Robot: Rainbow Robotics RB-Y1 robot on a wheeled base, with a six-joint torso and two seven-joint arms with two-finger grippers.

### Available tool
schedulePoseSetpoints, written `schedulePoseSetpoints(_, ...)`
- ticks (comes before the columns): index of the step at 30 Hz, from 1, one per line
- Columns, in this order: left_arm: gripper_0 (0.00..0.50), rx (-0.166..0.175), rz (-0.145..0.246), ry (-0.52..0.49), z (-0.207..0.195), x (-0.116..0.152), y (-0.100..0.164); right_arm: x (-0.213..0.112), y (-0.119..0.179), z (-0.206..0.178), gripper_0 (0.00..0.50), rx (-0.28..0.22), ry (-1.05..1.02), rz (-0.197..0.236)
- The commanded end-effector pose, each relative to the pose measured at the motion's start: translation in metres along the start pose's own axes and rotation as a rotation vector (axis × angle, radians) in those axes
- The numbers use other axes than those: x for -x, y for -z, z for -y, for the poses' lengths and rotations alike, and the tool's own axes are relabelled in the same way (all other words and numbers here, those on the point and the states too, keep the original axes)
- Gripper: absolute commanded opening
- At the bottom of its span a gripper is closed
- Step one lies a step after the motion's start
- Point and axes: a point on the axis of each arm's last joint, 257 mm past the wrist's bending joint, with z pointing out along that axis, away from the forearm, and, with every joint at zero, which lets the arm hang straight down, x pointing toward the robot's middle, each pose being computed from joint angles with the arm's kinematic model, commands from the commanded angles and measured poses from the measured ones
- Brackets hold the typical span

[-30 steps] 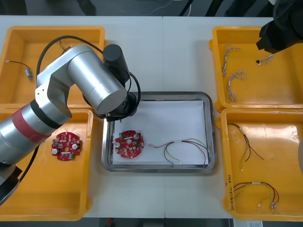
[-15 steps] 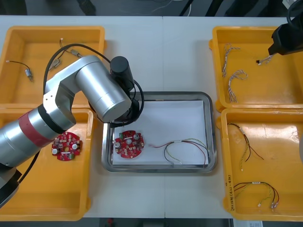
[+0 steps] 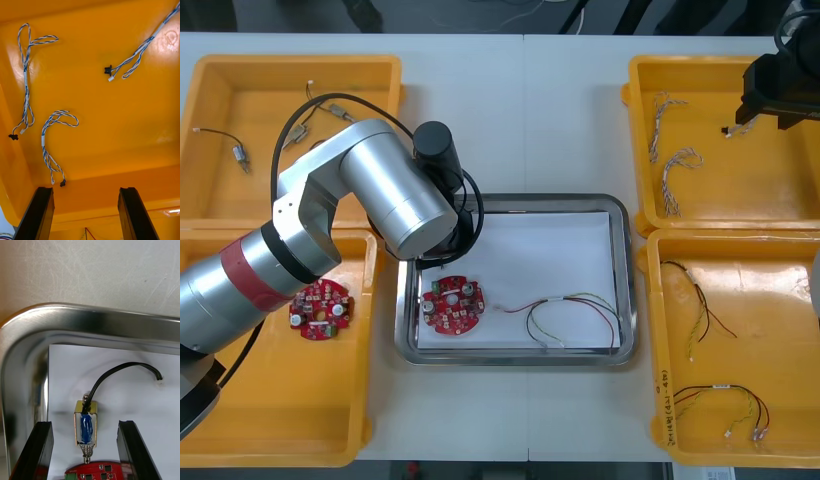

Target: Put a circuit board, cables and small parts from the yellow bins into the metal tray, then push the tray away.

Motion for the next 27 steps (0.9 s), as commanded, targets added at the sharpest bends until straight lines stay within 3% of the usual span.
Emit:
schedulePoseSetpoints(1, 0.500, -0.042, 0.046, 0.040, 0.027, 0.012, 0.012, 0.039, 0.025, 0.011, 0.500, -0.016, -0.060, 0.096)
schedulePoseSetpoints(7, 0.500, -0.053, 0.054, 0.053, 0.029, 0.016, 0.017, 0.051, 0.010, 0.018, 0.500, -0.030, -0.095, 0.121)
schedulePoseSetpoints(13, 0.500, -0.036, 0.055, 0.053, 0.025, 0.021, 0.037, 0.068, -0.002, 0.022, 0.500, -0.038, -0.134, 0.159)
schedulePoseSetpoints(20, 0.500, -0.016, 0.018, 0.057, 0.018, 0.029, 0.067, 0.088, -0.009, 0.023, 0.500, -0.036, -0.175, 0.210)
schedulePoseSetpoints(27, 0.500, -0.002, 0.002, 0.059, 0.002, 0.040, 0.086, 0.090, -0.009, 0.026, 0.500, -0.045, -0.199, 0.220)
